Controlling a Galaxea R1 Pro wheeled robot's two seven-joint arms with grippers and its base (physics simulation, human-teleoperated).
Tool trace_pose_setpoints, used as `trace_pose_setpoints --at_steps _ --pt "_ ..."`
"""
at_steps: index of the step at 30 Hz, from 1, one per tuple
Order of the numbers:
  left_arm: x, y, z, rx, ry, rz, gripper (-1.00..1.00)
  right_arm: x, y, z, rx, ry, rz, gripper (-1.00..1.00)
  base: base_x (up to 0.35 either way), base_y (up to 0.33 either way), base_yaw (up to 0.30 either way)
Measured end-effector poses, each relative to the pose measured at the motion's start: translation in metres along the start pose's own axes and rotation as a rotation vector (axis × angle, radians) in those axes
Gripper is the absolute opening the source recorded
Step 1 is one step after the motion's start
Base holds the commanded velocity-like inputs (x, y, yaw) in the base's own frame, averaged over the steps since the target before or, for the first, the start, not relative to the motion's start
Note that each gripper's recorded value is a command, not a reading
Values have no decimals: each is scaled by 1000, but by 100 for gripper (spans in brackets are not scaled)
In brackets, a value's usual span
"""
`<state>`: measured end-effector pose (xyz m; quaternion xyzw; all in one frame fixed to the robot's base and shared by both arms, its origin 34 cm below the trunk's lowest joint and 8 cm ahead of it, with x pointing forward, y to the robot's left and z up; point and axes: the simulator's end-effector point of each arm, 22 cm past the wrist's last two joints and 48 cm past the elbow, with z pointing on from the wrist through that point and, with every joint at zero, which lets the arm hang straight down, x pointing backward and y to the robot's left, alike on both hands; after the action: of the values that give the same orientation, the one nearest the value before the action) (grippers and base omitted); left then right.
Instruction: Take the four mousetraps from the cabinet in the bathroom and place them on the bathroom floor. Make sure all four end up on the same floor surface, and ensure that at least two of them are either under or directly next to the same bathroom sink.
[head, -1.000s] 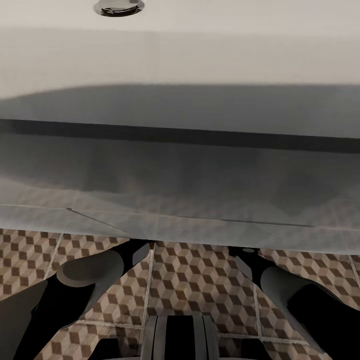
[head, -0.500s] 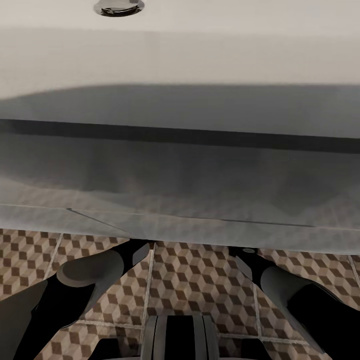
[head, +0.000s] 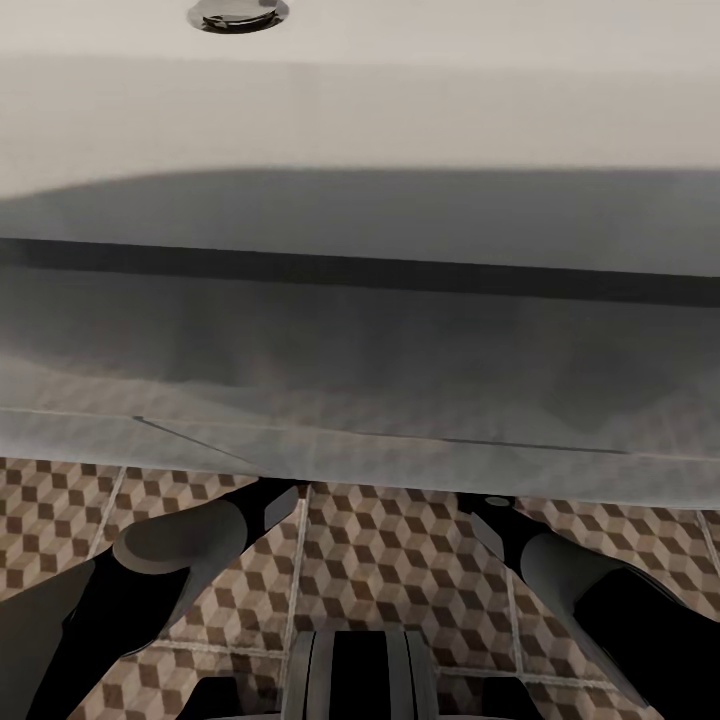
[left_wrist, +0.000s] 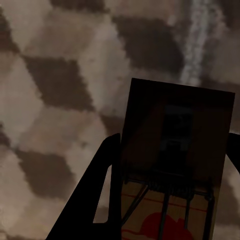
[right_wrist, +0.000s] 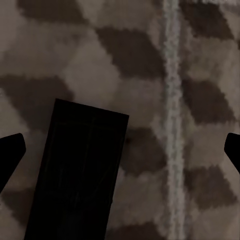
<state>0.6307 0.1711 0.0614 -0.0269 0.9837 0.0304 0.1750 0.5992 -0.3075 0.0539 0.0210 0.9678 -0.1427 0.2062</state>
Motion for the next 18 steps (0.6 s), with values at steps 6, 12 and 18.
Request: trace_pose_setpoints --at_steps 6,12,18 --pt "-1 3 1 -5 -1 -1 -100 0 1 0 -1 -1 -1 100 0 0 0" --pt "-2 9 1 -15 -2 -3 -100 0 0 0 -1 -1 -2 100 0 0 0" --pt "-2 11 2 -18 -2 -3 -100 0 0 0 0 -2 -1 100 0 0 0"
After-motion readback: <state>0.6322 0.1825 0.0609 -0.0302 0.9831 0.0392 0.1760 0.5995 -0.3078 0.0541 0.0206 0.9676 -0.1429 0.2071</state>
